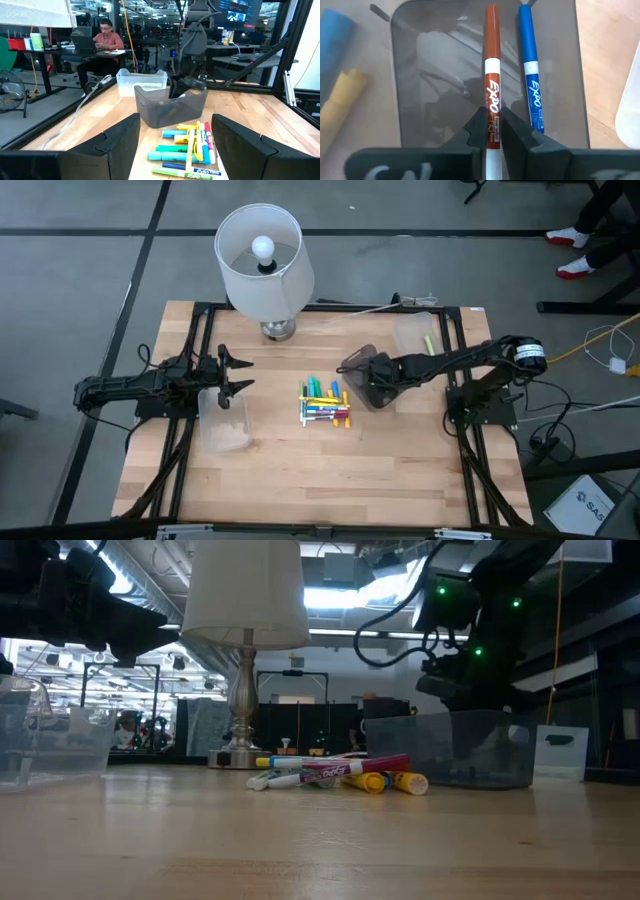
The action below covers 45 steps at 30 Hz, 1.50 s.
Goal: Pick & Place Markers
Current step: Put the brown marker pen into the black bin, then put the pink marker pen into the black bin
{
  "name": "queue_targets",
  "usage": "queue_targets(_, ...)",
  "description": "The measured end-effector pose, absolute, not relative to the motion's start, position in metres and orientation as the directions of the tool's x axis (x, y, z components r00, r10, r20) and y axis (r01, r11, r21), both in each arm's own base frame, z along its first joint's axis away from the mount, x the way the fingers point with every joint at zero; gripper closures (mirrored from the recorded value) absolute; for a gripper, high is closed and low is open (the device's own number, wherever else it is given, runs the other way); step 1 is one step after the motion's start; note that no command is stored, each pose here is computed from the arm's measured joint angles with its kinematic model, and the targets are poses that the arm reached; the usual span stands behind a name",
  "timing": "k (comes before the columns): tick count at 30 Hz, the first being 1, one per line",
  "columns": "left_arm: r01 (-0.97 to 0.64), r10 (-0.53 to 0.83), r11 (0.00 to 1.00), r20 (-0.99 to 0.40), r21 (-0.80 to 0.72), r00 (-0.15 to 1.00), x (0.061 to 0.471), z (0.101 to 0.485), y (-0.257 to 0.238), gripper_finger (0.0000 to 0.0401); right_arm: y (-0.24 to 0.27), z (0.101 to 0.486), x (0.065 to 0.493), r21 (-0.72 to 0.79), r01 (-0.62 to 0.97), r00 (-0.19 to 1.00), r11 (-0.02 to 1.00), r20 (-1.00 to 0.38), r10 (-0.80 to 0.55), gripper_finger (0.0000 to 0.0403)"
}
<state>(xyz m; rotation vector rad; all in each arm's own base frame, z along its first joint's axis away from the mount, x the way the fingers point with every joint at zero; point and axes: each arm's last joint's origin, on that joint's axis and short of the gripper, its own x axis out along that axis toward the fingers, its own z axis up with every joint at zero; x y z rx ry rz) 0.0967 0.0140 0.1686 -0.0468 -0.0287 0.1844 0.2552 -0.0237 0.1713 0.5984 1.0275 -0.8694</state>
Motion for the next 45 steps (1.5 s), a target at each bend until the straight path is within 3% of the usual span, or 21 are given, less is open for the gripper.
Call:
queue_targets(25,-0.183,0.184,0.982,0.024,-0.049,0.983,0.097,0.169,0.014,0.0159,-0.03,0.171,0.254,0.038,0.858,0.236,0.512,-0.915,-0.326,0.0357)
queue_targets(37,-0.182,0.184,0.982,0.024,-0.049,0.983,0.097,0.169,0.014,0.0159,-0.031,0.171,0.255,0.033,0.85,0.239,0.526,-0.913,-0.33,0.0302)
queue_targets(45,-0.182,0.184,0.982,0.024,-0.049,0.983,0.097,0.169,0.014,0.0159,-0.033,0.212,0.273,0.07,0.824,0.325,0.562,-0.872,-0.367,0.0299)
